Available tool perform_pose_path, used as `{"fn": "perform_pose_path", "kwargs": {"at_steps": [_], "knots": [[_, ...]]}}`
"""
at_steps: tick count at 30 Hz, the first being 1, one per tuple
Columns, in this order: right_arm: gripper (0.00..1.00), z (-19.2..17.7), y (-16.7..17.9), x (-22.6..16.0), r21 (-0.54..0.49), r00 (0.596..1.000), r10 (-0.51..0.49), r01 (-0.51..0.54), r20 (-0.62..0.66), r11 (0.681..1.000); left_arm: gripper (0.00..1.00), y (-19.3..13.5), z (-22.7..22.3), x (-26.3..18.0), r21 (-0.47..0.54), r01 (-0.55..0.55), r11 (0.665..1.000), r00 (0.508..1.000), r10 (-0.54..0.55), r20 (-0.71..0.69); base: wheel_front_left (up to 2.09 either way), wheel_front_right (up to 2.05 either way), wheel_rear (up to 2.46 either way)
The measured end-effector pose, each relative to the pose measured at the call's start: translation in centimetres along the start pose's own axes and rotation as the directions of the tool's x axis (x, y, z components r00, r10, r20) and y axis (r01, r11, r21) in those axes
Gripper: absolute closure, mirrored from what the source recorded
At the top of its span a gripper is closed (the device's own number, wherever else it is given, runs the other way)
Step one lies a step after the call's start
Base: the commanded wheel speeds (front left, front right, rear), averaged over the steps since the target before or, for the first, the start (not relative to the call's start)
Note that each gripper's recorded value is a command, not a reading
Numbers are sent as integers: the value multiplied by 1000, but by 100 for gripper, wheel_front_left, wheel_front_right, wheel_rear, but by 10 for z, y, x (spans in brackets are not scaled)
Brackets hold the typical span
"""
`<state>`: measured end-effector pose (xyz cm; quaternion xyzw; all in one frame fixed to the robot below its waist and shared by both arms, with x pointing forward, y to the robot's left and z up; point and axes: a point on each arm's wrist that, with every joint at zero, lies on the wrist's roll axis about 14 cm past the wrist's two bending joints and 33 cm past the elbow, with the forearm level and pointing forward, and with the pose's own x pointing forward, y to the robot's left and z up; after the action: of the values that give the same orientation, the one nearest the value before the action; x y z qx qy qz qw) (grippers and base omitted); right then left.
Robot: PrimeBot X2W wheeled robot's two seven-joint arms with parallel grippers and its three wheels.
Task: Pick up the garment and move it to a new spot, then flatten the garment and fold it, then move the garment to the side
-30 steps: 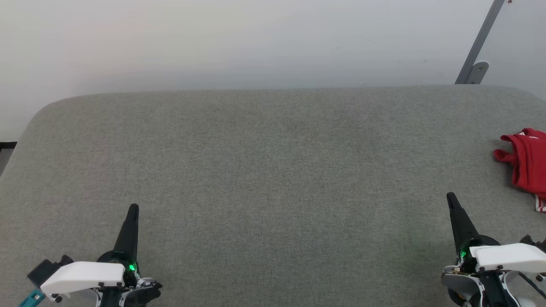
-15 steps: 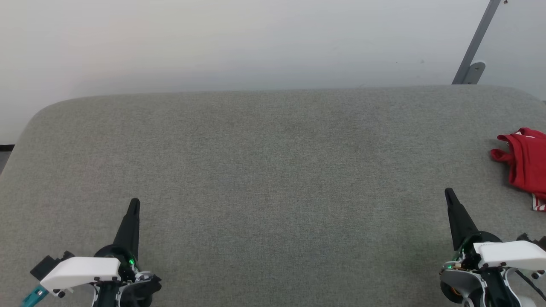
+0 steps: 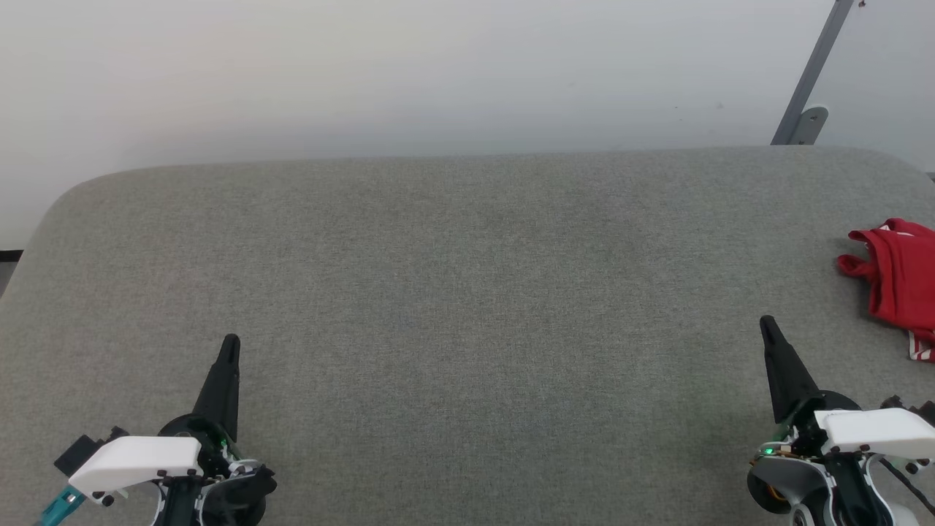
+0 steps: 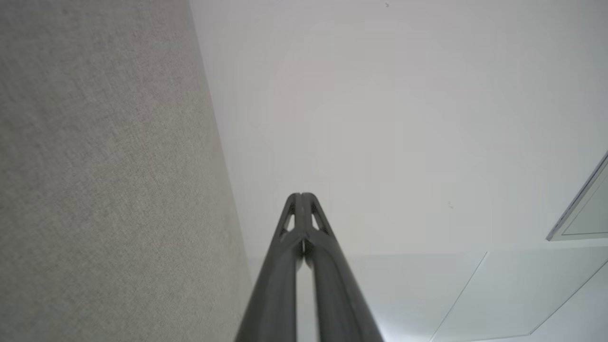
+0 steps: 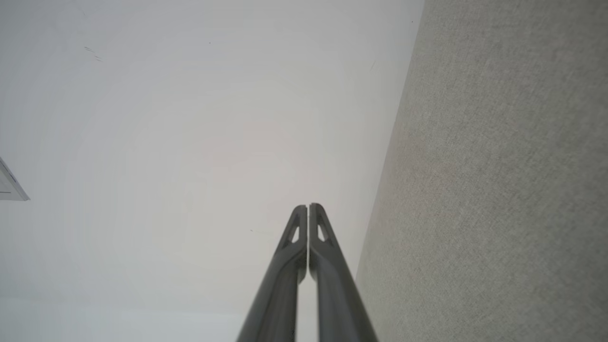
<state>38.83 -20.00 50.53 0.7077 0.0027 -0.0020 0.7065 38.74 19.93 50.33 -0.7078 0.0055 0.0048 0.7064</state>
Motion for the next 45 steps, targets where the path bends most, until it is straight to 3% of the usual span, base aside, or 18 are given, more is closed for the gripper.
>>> {"fn": "perform_pose_path", "kwargs": {"at_steps": [45], "knots": [[100, 0, 0, 0, 0, 1000, 0, 0, 0, 1000, 100, 0, 1, 0, -2, 0, 1000, 1000, 0, 1, 0, 0, 0]]}}
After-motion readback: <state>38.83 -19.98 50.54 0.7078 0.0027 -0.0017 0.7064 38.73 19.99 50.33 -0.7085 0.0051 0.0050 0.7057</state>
